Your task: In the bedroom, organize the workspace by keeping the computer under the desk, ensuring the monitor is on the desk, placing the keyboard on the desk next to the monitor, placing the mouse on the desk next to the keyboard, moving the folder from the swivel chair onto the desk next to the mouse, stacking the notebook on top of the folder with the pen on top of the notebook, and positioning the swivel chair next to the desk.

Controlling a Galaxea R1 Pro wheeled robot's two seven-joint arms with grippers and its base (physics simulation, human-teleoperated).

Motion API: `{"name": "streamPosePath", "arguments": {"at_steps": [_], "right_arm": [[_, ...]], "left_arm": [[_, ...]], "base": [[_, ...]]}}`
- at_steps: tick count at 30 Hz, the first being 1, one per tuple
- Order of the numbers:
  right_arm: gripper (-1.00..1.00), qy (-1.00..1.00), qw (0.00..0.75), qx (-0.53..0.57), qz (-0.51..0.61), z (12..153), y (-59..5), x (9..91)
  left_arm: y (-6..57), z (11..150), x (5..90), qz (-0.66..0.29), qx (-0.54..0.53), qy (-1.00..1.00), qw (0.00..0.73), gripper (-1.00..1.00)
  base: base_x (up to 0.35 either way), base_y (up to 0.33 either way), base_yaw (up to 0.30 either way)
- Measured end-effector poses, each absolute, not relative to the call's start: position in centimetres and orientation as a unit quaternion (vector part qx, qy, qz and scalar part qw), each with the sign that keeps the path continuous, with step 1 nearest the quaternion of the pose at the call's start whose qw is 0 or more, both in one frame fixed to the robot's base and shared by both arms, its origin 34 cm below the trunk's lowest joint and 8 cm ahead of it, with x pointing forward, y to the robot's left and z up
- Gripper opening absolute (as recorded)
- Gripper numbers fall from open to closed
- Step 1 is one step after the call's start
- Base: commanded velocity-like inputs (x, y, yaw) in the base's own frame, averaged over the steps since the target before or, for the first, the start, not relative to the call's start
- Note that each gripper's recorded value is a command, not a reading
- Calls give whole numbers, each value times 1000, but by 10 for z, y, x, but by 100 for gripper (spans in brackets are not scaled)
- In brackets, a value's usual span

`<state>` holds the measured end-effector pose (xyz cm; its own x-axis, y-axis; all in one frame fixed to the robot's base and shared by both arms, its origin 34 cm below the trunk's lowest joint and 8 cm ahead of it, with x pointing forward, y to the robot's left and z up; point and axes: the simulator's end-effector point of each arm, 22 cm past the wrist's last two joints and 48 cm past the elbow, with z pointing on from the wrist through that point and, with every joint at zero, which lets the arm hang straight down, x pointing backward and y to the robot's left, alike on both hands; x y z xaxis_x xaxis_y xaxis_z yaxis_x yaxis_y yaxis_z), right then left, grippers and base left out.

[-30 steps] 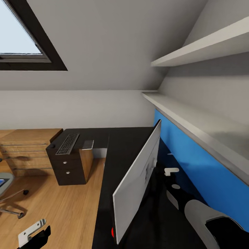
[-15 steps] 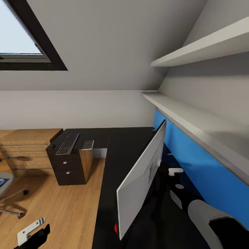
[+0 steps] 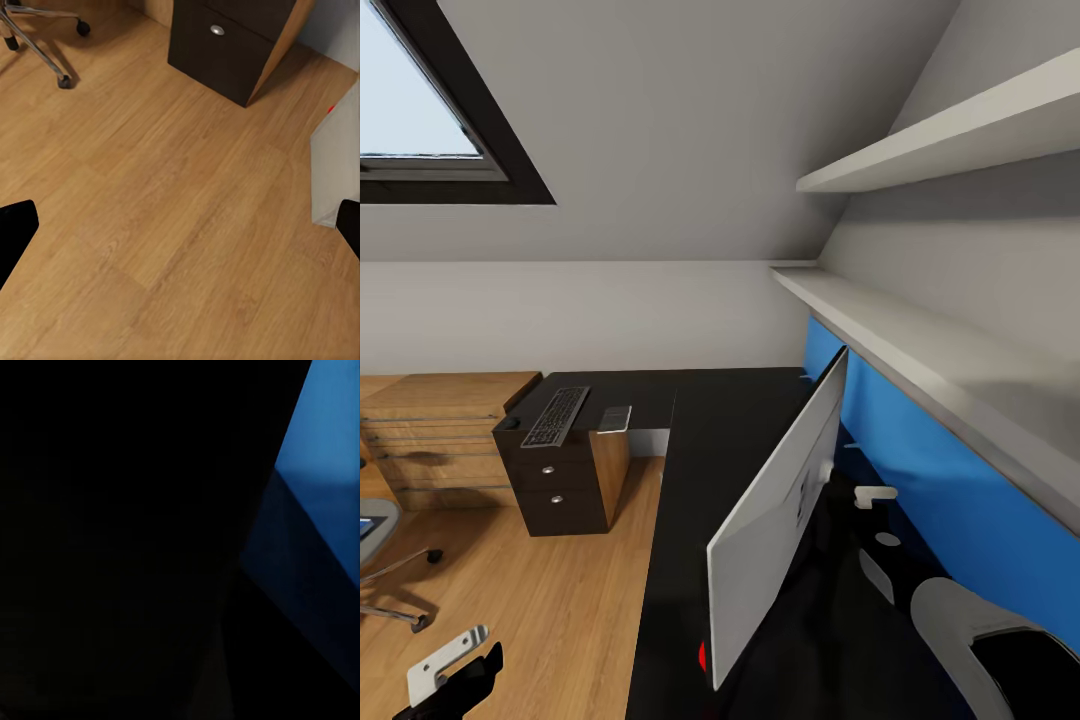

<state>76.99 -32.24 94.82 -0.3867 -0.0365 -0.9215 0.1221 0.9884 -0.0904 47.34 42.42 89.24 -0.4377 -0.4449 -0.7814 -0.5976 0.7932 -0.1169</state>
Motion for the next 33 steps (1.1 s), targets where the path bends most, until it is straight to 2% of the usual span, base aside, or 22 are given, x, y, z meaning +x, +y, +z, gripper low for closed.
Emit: {"name": "streamPosePath", "arguments": {"at_steps": [7,33], "right_arm": [[-100,830,553,26,-72,948,-325,770],[-100,830,552,27,-74,949,-337,769]], "left_arm": [[441,903,474,97,-328,824,452,100],[442,903,474,98,-330,822,453,100]], "base": [[0,0,0],[0,0,0]]}}
